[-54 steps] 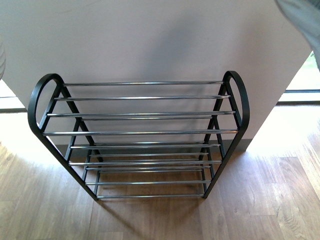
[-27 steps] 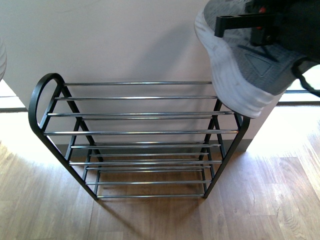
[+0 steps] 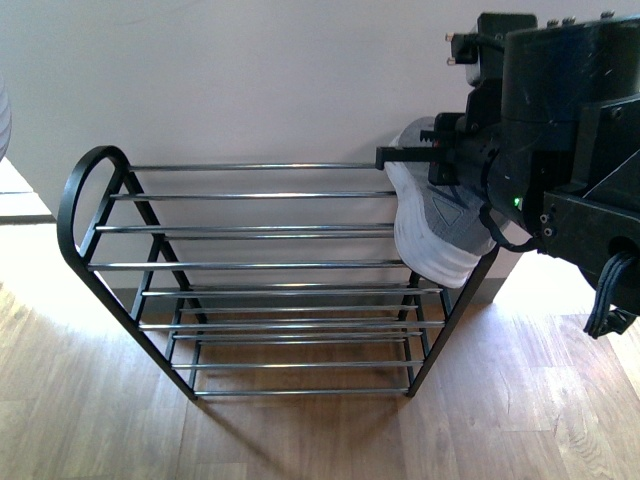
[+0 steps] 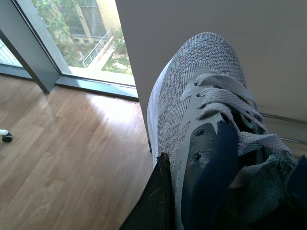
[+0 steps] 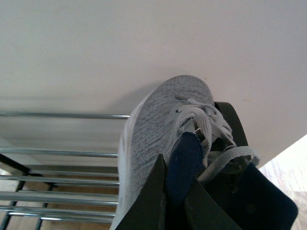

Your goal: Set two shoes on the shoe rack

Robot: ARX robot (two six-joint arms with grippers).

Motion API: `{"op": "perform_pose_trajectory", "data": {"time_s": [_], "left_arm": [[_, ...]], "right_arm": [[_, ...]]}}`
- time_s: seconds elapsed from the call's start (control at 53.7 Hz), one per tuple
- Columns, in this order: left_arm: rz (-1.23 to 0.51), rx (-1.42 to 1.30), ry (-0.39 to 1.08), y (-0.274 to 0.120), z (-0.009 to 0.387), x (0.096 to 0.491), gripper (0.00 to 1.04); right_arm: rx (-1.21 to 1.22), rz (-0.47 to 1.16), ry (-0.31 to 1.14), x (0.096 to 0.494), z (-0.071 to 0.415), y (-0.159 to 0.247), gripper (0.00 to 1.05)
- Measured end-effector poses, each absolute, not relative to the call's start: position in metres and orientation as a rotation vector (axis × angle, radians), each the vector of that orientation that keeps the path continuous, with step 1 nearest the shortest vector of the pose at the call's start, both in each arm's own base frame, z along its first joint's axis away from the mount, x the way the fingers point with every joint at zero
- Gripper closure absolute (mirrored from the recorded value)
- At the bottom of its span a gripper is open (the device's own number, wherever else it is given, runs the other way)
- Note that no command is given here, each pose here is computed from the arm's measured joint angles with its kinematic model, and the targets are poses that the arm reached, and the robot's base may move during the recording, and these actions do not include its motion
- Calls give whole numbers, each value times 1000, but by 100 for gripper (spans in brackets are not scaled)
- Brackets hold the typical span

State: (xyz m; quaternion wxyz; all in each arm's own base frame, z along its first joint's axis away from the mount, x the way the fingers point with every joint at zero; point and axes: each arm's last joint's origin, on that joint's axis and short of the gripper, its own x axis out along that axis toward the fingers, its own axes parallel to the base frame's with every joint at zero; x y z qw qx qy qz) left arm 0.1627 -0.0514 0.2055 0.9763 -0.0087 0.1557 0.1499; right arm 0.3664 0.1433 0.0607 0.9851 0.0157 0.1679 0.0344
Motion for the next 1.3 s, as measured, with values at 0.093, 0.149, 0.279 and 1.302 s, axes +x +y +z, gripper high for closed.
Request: {"op": "perform_pose_trajectory", "data": {"time_s": [0.093,0.149,0.279,1.302], "left_arm": [[302,-17,314,-51,205,163,103],[302,-17,314,-51,205,163,103],[302,-17,314,-51,205,163,103],[302,-17,314,-51,205,163,103]], "right_arm": [[13,42,337,371,52,141,103],[-5,27,317,375,49,141,103],[-82,5,278,386,37,144,103],[-78,15,355,387,50,144,79]]}}
